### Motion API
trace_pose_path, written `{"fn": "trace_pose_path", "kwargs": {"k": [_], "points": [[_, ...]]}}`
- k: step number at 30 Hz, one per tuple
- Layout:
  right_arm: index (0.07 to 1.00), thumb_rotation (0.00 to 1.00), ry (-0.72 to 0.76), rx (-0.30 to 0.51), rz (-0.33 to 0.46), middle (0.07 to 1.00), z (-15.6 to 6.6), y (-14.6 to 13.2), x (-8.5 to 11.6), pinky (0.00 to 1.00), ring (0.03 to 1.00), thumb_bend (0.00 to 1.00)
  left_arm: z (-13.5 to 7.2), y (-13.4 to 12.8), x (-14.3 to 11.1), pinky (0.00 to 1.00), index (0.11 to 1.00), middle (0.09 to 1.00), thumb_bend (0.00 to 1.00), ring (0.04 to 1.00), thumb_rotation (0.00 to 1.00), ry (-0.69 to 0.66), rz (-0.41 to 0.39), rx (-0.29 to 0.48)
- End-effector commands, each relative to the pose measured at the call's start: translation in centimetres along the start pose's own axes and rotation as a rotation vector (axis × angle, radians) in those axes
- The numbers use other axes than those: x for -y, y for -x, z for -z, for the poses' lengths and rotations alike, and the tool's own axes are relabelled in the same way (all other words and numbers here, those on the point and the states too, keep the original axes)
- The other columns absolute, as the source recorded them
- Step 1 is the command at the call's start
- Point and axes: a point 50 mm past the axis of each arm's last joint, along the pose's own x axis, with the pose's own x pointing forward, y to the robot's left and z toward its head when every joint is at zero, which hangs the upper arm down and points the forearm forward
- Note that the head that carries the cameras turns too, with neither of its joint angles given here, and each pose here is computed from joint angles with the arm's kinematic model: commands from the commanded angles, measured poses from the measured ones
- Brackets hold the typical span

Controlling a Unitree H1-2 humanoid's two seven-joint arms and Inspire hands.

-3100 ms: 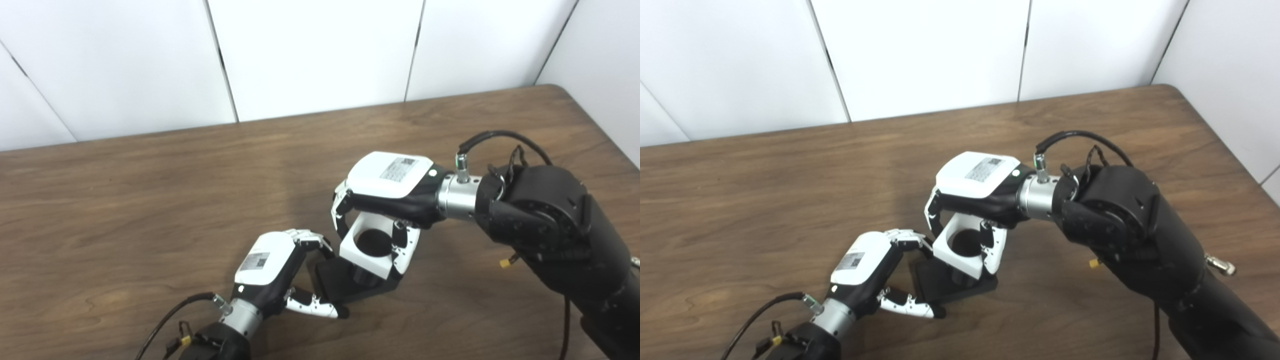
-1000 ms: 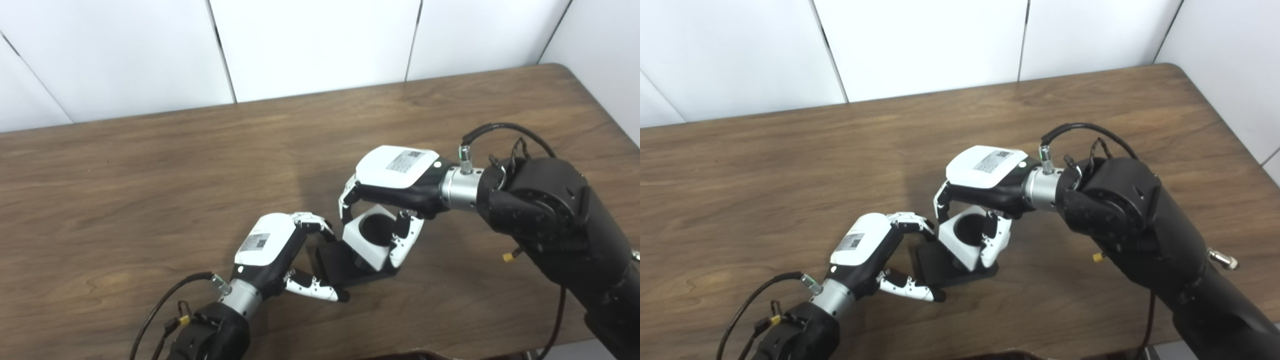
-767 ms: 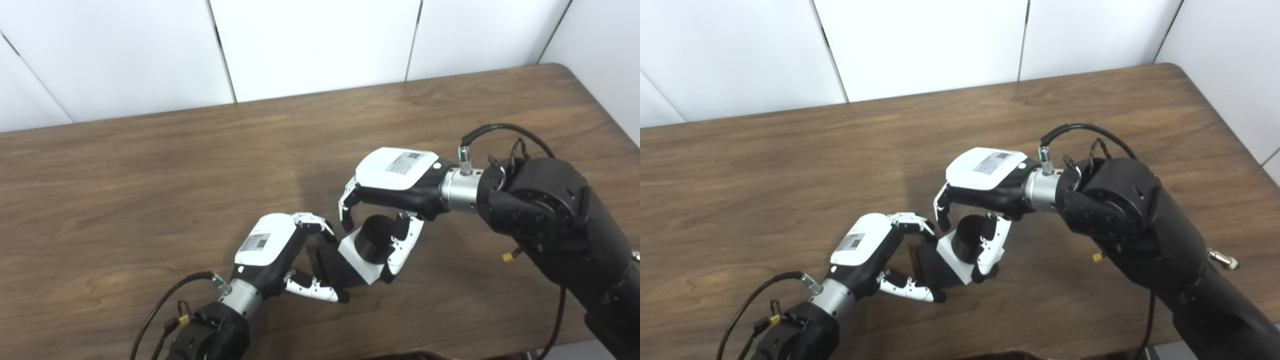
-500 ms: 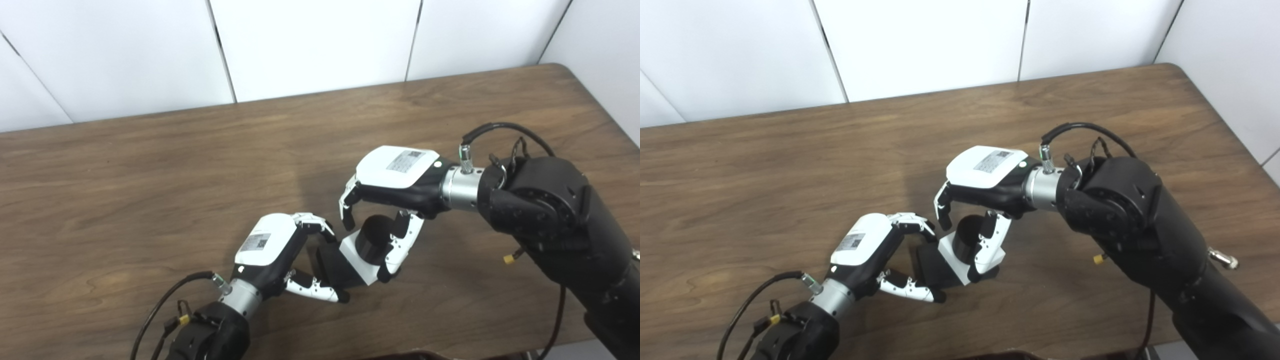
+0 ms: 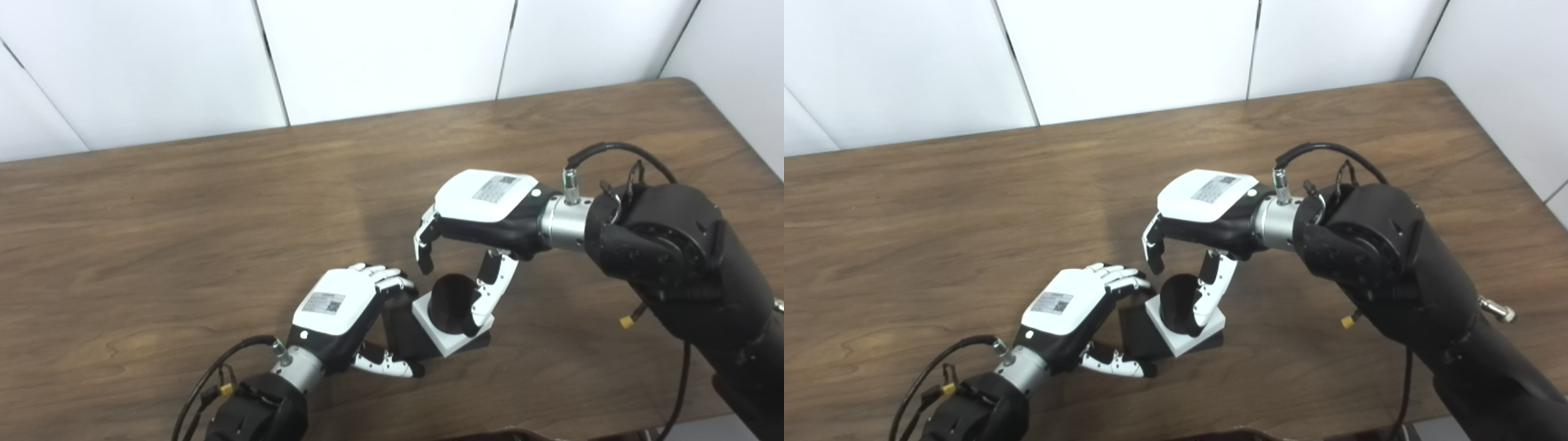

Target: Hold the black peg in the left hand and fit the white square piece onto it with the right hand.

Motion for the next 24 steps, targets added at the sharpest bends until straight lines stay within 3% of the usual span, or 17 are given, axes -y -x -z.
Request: {"fn": "trace_pose_path", "kwargs": {"k": [1,4,12,20,24], "points": [[0.605,0.44,0.029,-0.014,0.079,0.719,-0.1,0.7,1.6,0.78,0.833,0.98,1.4,0.3,0.6,0.97,0.892,0.915,0.98,0.921,0.58,-0.03,0.068,-0.089],[0.601,0.42,0.021,-0.02,0.079,0.722,0.0,0.8,1.6,0.79,0.836,0.98,1.4,0.4,0.7,0.97,0.932,0.92,0.99,0.925,0.68,-0.029,0.058,-0.111],[0.592,0.4,0.009,-0.022,0.08,0.728,-0.1,0.7,1.5,0.79,0.84,0.97,1.7,0.6,0.5,0.97,0.968,0.931,0.98,0.941,0.76,-0.039,0.071,-0.174],[0.589,0.42,-0.014,-0.021,0.094,0.723,0.0,0.3,1.4,0.78,0.837,0.98,2.7,1.8,-0.6,0.95,0.966,0.946,1.0,0.957,0.78,-0.018,0.073,-0.199],[0.615,0.43,-0.068,-0.03,0.092,0.731,0.7,0.5,1.5,0.78,0.838,0.99,3.2,2.6,-2.3,0.91,0.958,0.929,1.0,0.935,0.78,0.037,0.029,-0.193]]}}
